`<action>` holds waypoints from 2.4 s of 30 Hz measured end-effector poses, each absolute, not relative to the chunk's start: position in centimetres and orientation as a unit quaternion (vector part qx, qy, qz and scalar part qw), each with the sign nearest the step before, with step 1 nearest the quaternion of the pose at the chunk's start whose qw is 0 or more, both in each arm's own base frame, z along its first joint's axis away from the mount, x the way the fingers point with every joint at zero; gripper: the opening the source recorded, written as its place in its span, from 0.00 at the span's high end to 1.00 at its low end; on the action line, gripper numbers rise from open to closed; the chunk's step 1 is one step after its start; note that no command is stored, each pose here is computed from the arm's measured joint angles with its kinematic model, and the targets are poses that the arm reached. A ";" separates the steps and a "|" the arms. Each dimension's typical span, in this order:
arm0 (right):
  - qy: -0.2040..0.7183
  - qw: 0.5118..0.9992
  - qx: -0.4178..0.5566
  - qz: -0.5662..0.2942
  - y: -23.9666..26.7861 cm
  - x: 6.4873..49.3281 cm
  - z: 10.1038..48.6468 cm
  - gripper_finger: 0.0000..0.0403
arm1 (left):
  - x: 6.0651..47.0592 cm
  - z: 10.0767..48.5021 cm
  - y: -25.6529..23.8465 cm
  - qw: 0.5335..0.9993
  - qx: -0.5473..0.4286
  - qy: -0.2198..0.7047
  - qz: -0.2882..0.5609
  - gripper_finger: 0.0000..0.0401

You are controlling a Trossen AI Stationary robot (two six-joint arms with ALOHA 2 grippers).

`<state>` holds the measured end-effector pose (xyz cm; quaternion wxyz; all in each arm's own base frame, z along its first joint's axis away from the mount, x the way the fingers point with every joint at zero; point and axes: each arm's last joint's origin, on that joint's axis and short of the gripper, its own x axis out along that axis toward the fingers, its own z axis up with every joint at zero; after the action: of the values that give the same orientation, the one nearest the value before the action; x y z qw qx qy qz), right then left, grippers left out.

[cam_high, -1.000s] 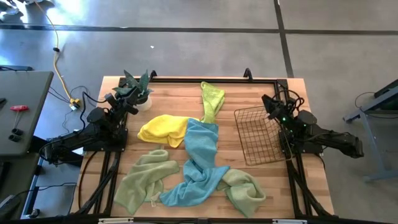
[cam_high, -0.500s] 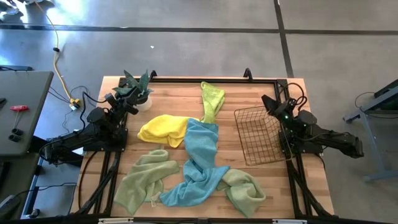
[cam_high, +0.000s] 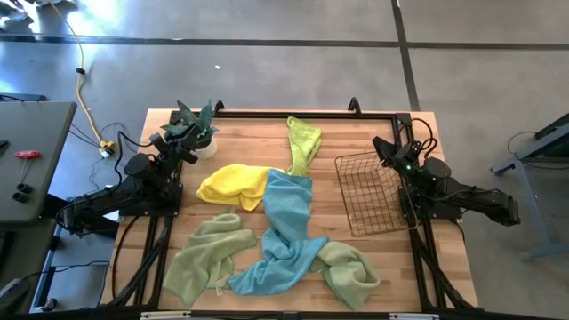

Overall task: Fold microfiber towels
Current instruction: Move the light green microfiber cloth to the middle left of the table

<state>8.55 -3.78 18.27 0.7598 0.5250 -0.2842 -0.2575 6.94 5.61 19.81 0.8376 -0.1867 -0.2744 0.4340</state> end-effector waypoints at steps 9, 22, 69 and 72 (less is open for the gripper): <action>-0.270 0.791 0.472 -0.282 -3.8 8.5 18.3 0.55 | 6.9 19.8 5.6 0.844 -0.153 -0.257 0.446 0.71; -0.274 0.819 0.379 -0.333 -3.9 8.1 19.3 0.55 | 6.9 20.0 5.5 0.846 -0.164 -0.273 0.428 0.71; 0.050 0.900 0.208 -0.378 -8.3 25.4 33.4 0.55 | 14.1 29.1 8.1 0.961 0.017 -0.116 0.250 0.71; 0.112 0.889 0.238 -0.375 -8.8 27.4 32.7 0.55 | 15.0 28.8 8.5 0.966 -0.034 -0.108 0.230 0.71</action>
<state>27.41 -8.75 32.70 0.8890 0.2380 0.1122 -0.3748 14.96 8.47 28.84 0.9665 -0.0337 -0.1083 0.2303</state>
